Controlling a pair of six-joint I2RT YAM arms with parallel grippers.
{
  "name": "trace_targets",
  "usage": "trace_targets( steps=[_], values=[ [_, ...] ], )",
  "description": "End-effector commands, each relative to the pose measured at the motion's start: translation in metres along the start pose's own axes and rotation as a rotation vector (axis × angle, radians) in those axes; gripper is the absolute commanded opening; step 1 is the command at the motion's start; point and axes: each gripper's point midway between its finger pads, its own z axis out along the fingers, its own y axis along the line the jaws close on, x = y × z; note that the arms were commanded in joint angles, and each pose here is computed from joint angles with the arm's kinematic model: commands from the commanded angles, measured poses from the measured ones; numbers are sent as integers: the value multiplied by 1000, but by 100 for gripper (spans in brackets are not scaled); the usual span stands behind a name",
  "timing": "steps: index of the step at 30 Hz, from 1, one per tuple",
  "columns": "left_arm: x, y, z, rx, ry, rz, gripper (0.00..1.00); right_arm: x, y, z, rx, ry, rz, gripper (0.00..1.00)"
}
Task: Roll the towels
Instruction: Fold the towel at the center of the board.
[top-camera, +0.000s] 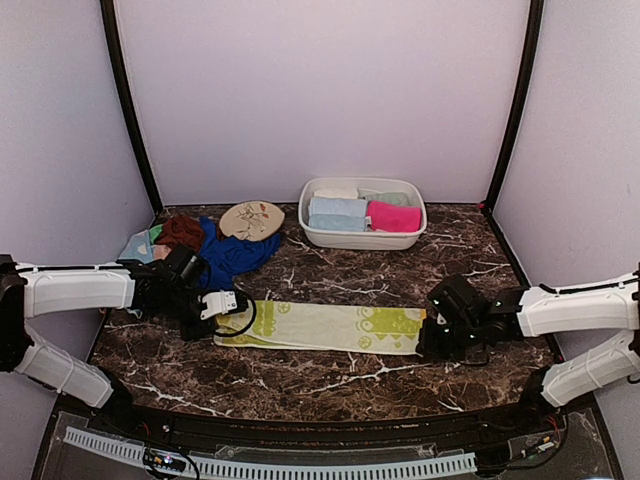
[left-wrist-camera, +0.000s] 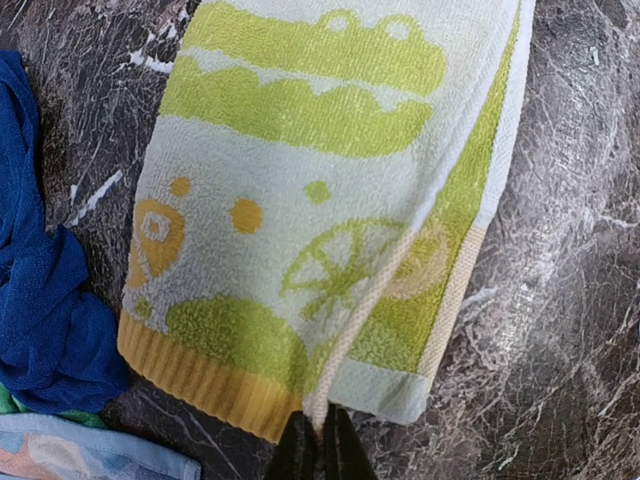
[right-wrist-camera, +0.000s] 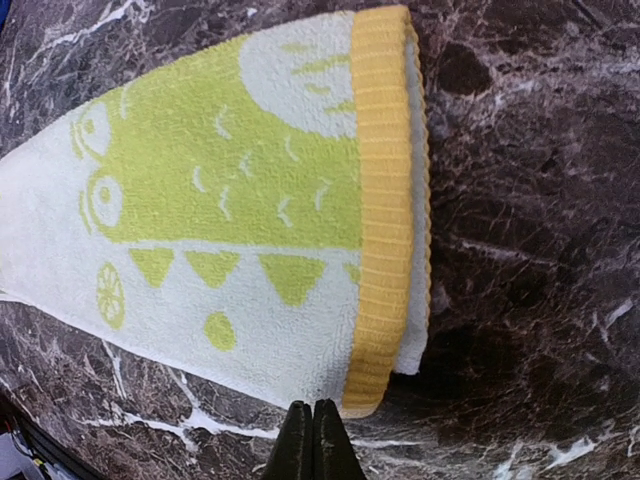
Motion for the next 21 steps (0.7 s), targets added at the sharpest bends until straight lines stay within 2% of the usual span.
trace_targets(
  steps=[1,7,9,11,21],
  values=[
    [0,-2,1,5,8,14,2,-20,7,-15,-24,-63,4,0],
    [-2,0,0,2,9,15,2,-24,5,-21,-19,-66,5,1],
    [-2,0,0,1,9,16,1,-18,-3,-16,3,-46,17,24],
    [-2,0,0,1,10,15,1,-11,-8,-10,1,-25,30,35],
    [0,0,0,2,17,15,0,-5,-12,6,23,13,40,39]
  ],
)
